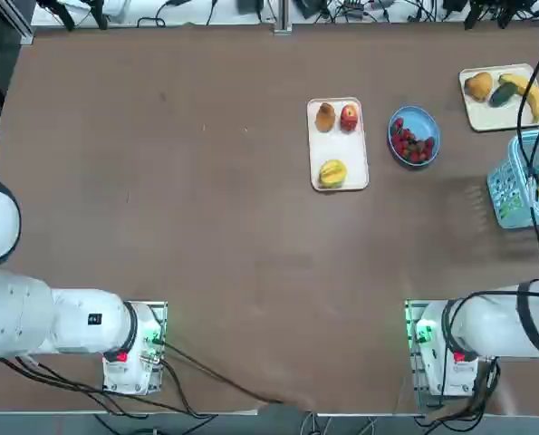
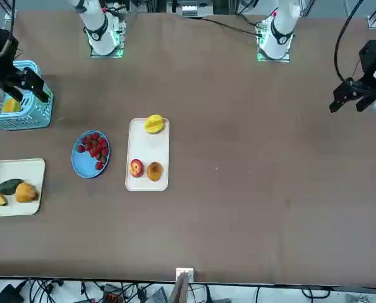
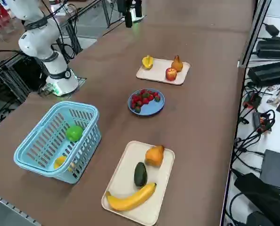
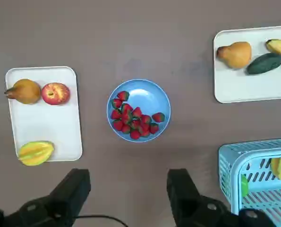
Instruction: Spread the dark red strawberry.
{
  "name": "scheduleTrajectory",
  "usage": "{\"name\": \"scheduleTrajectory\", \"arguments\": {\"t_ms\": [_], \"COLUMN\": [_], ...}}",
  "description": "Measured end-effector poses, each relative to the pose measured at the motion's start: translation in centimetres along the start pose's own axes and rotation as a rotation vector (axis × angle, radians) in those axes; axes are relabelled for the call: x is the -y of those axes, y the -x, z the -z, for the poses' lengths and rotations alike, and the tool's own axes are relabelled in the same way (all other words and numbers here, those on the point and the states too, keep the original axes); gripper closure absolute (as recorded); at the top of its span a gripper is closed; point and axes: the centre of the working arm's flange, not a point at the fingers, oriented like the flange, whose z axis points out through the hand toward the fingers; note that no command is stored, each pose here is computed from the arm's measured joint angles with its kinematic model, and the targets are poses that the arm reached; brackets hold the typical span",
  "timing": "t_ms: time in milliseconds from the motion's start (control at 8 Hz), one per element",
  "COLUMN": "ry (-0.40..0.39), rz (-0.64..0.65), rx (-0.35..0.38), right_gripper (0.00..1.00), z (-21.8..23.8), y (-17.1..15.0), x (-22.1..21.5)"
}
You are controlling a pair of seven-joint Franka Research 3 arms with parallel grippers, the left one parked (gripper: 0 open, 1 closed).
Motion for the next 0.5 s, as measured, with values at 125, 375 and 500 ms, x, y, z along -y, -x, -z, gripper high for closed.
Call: {"name": "scheduleTrajectory", "arguments": {"t_ms": [125,375,500], "ry": [0.0,-0.008,-0.011], "rz": [0.001,0.012,0.025], "rx": [0.0,0.005,0.024], "right_gripper": [0.0,0.0,0.0], "z": [0.1,-0.1,-1.0], "y": [0.0,-0.1,-0.4], "x": [0.1,0.8,1.6]}}
